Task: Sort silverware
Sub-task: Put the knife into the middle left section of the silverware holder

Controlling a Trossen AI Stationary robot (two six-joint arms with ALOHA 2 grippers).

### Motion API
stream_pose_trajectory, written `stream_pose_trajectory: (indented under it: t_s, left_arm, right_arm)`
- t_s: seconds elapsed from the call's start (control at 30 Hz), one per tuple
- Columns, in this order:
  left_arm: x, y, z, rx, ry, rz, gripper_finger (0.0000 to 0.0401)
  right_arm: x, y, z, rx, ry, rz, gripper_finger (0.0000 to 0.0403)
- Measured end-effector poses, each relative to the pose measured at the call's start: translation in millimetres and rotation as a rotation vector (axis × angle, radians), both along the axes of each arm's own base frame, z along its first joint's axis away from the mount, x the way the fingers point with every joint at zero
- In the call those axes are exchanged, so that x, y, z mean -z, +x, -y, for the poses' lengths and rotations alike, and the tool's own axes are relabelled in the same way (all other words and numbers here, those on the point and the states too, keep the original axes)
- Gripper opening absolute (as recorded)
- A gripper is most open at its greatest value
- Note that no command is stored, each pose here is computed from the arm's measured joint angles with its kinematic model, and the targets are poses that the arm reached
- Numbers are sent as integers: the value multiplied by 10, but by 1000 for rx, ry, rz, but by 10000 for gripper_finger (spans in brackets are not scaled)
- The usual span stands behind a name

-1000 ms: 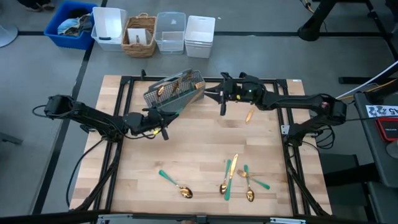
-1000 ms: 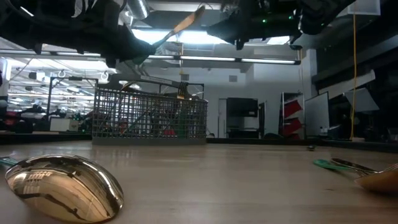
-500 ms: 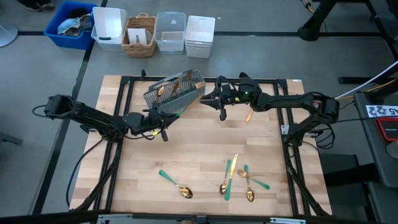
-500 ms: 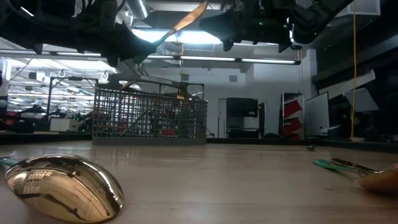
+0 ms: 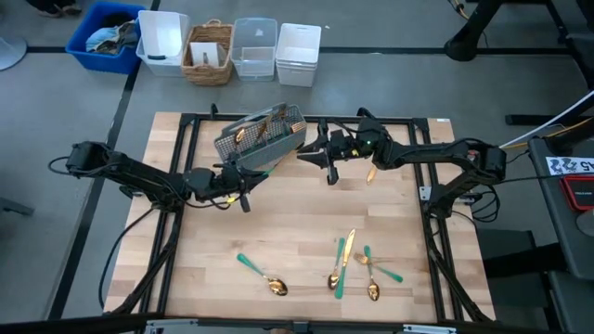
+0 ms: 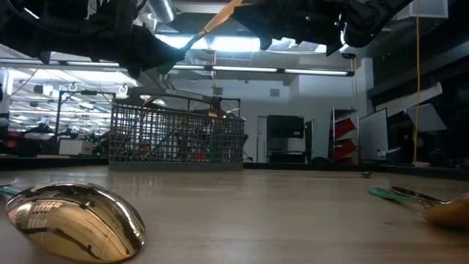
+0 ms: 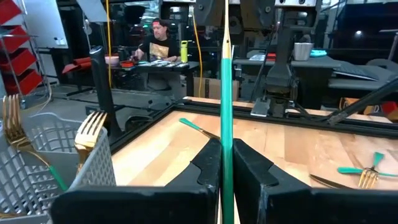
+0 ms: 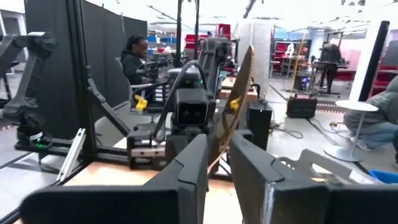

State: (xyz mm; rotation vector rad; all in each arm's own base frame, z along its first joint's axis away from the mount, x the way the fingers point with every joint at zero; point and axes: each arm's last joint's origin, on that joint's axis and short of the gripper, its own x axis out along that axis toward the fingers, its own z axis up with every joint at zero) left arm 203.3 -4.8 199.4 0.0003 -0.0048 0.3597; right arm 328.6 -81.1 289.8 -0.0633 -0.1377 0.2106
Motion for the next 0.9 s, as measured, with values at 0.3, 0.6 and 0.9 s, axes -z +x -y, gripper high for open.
stream_pose_trajectory:
  t_s: [0.3,0.6,0.9]
  left_arm:
    - [7,4,5,19,-1,-7,14]
    - [7,4,6,20,-1,-7,14]
    - [10,4,7,24,4,-12,17]
  right_arm:
    - [-156,72,-38,43,9,5,69]
    - [-78,80,-36,46,-3,-70,69]
    - [-77,79,-39,41,-42,-63,10]
